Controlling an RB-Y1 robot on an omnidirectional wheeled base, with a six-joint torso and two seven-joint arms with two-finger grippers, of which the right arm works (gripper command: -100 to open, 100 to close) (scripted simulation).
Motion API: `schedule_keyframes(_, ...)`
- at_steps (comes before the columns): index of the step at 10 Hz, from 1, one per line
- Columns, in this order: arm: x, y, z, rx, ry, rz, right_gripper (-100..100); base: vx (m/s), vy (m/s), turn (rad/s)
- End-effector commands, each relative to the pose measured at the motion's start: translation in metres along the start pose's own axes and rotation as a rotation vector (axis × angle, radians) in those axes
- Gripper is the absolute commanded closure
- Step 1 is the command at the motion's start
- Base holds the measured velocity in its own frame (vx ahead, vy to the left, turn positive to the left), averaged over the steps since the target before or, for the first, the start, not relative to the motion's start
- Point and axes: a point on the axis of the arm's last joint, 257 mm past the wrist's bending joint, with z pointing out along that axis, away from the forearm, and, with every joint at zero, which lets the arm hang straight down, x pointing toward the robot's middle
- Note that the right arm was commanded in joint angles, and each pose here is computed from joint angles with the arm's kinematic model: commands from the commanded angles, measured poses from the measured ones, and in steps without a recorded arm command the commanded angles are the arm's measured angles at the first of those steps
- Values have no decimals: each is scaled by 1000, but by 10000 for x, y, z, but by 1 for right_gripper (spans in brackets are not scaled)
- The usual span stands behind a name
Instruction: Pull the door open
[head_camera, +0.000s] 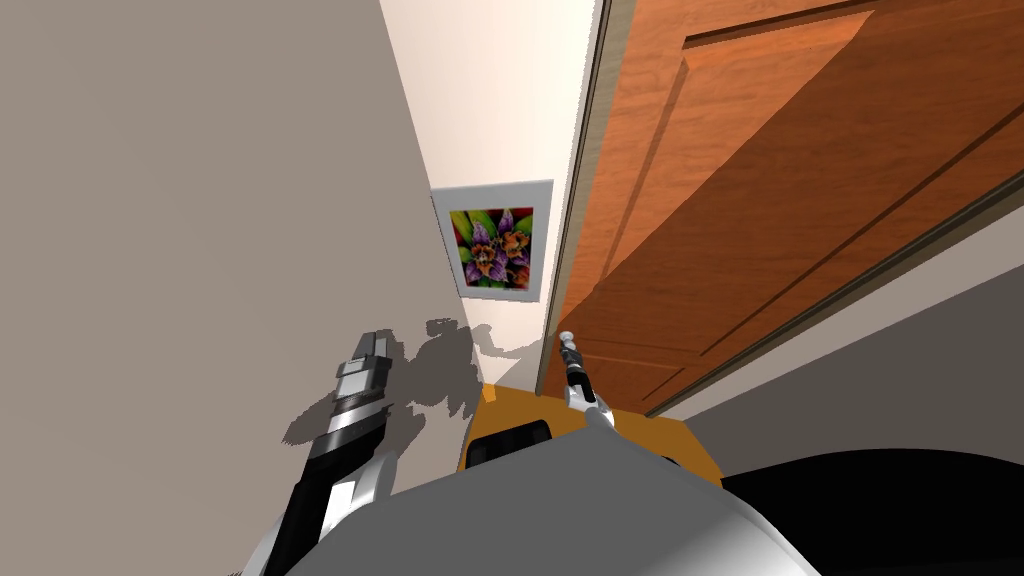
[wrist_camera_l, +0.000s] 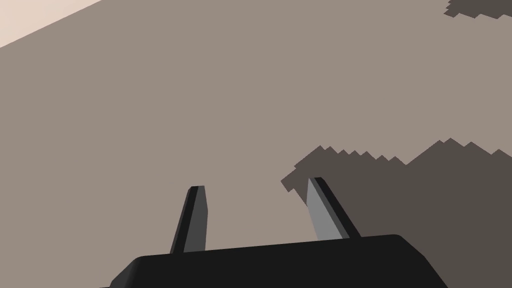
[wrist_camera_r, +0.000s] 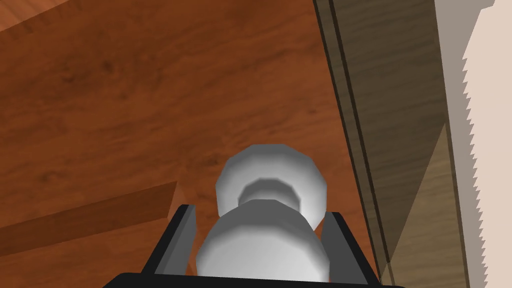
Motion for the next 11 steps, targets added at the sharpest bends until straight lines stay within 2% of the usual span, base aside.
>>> schedule_keyframes(1,-64,-135,-5,17,-9,24,100,-12,-6,20)
schedule_keyframes(11,-76,-101,5,1,-16,284,100,-12,-7,16)
